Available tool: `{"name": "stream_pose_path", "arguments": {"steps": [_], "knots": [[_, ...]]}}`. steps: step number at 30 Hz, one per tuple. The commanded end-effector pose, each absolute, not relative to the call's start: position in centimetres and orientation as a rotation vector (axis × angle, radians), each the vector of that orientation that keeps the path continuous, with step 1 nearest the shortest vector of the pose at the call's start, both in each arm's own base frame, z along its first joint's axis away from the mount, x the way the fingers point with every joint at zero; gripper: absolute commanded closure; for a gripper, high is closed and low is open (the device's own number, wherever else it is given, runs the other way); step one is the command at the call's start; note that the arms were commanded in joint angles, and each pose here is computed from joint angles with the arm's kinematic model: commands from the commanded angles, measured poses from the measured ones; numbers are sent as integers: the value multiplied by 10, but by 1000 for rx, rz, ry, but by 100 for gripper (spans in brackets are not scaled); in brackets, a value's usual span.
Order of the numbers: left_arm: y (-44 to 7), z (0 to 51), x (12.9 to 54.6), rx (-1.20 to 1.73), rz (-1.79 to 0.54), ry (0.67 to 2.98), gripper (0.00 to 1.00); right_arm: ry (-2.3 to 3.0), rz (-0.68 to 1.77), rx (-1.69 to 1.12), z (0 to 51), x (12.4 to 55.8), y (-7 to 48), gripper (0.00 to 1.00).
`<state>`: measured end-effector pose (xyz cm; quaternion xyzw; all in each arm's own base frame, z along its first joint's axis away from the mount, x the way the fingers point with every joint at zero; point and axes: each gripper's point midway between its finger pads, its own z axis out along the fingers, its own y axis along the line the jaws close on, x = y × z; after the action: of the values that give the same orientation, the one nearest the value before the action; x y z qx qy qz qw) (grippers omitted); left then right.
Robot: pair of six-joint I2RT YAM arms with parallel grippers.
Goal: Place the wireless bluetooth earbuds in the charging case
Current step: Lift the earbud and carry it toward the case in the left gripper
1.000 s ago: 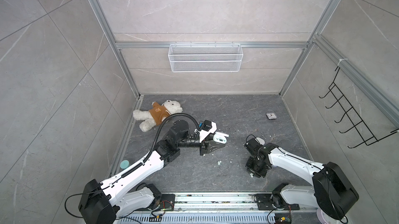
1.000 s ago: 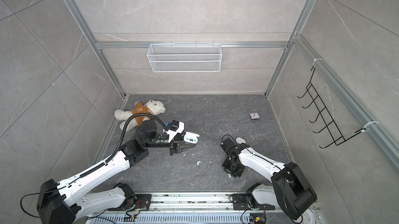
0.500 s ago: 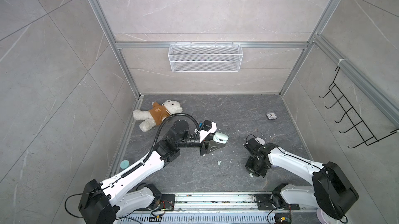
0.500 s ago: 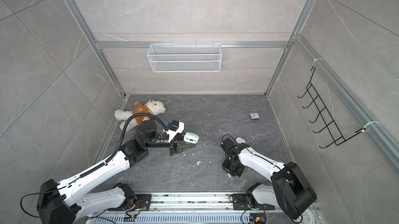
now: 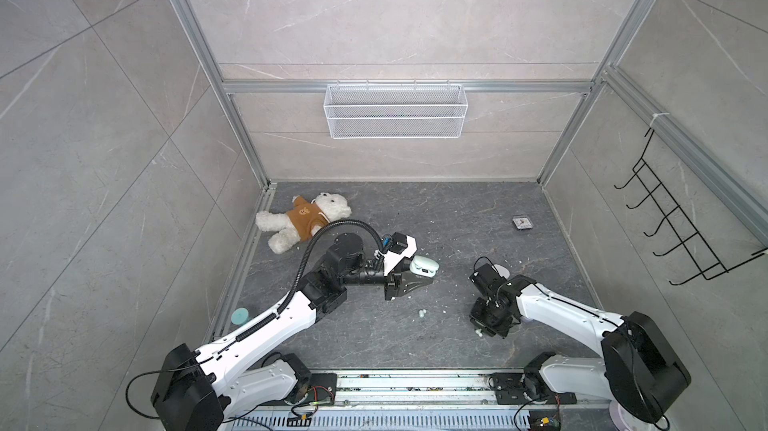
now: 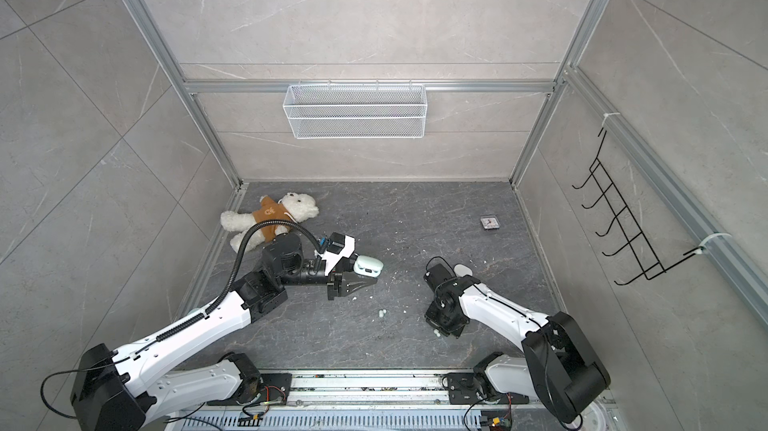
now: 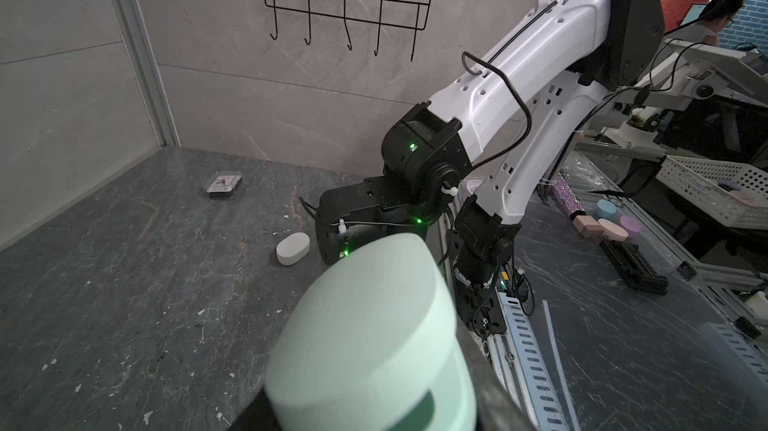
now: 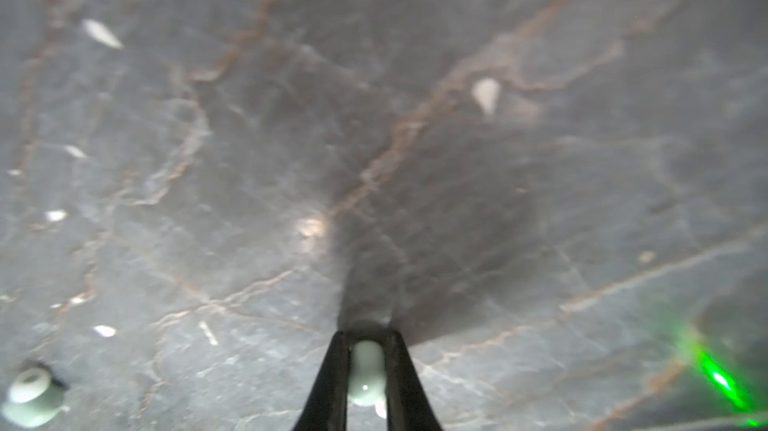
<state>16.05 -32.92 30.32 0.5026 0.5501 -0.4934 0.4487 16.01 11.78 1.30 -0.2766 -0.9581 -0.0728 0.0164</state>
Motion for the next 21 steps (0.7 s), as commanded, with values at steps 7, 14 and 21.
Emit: {"name": "stream_pose_path", "arguments": {"steps": [7,14,21], "knots": [[-330,318,163,1210,-1209,1312,75,-3039,-290,-640,-1,185,150,86],[-330,313,165,1207,-1205,1335,75,-3062,-226,-613,5,178,140,68],[-333,302,172,1156,-1219,1369,74,-3200,-233,-529,57,194,134,59]]}}
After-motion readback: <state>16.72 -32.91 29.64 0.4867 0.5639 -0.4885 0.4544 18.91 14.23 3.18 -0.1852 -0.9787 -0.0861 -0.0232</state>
